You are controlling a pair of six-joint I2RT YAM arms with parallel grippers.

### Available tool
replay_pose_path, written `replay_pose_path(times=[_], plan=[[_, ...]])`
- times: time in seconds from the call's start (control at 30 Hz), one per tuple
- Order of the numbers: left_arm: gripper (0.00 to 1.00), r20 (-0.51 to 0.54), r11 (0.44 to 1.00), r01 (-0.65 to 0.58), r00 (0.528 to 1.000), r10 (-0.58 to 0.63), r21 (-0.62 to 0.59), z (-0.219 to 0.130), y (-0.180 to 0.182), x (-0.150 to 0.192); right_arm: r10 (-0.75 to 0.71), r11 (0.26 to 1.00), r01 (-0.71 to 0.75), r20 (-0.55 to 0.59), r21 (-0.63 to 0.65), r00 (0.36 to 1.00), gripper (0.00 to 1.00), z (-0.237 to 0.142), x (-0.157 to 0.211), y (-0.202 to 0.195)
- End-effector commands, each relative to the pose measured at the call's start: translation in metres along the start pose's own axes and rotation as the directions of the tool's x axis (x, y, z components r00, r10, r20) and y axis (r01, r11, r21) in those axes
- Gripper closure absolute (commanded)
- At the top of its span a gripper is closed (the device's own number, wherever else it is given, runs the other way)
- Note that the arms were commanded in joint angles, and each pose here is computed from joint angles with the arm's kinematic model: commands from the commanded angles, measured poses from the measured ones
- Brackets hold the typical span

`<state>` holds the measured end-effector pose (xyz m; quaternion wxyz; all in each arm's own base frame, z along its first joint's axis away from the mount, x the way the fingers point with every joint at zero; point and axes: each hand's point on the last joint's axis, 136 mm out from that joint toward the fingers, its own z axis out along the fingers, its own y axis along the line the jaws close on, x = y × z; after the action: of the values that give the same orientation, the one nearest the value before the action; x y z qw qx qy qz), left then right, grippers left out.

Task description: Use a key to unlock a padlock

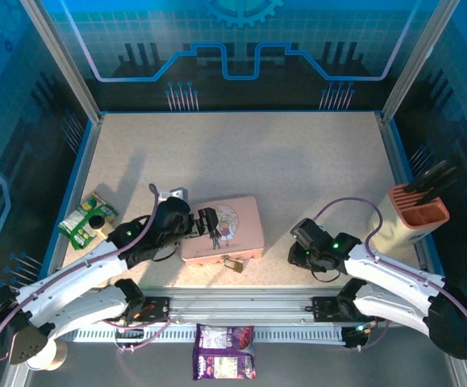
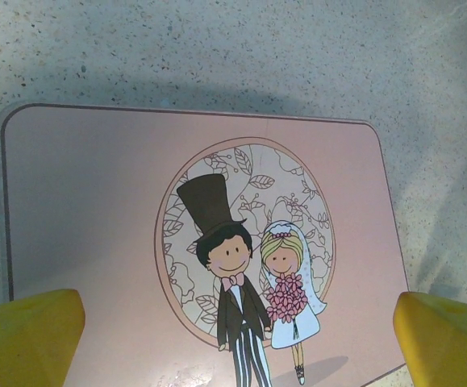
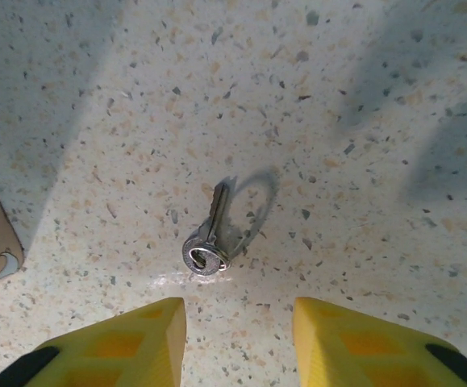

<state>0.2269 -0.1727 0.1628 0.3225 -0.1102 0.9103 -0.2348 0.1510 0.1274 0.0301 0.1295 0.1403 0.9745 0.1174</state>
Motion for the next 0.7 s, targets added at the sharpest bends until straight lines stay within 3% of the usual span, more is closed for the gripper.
replay_pose_path(times=[0.0,0.67], plan=[[0.01,0.021,1.000,-0.001,1.000,0.001,0.008,0.000,-0.001,-0.002,0.025,0.999,-0.025,0.009,-0.042,1.000,0.61,0.006,-0.002,0.011],[0.01,0.024,1.000,-0.020,1.000,0.020,0.009,0.002,-0.010,-0.008,0.018,0.999,-0.018,-0.001,0.038,1.000,0.71,0.019,-0.002,0.000]])
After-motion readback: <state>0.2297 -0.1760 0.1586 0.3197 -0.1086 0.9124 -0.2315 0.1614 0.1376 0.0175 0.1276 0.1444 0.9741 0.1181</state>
